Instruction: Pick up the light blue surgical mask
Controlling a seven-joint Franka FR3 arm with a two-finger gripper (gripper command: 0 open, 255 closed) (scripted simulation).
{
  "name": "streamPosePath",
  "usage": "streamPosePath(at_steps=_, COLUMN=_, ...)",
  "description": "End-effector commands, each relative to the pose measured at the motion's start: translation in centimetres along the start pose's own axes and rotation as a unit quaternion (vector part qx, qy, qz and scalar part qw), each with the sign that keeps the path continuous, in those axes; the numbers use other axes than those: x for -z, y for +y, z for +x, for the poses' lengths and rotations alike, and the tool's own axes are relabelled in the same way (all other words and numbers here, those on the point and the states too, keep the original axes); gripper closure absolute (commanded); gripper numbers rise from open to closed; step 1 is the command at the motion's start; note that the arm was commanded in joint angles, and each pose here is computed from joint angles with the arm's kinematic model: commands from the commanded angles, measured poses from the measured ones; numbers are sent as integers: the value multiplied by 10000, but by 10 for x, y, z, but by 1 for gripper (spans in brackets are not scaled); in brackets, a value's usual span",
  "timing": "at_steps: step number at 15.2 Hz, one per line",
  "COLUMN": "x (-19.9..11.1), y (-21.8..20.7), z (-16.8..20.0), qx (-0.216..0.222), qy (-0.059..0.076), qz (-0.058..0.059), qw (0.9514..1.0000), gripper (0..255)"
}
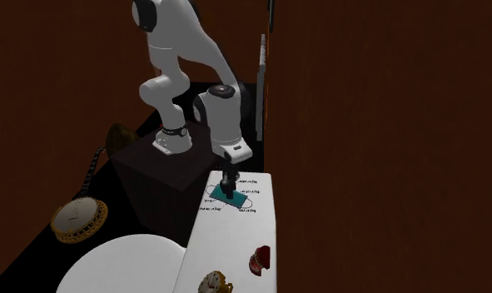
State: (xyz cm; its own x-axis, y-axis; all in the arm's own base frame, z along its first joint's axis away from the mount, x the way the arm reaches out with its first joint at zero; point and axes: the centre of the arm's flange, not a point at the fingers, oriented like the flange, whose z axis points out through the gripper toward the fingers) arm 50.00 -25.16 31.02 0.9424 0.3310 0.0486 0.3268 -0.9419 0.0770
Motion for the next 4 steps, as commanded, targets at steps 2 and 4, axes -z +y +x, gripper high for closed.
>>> streamPosePath(at_steps=2, x=16, y=1, z=1, qx=-1, qy=-2, qz=1, qw=10000, gripper=255)
streamPosePath(at_steps=4, x=17, y=1, z=1, qx=-1, qy=-2, qz=1, qw=10000, gripper=255)
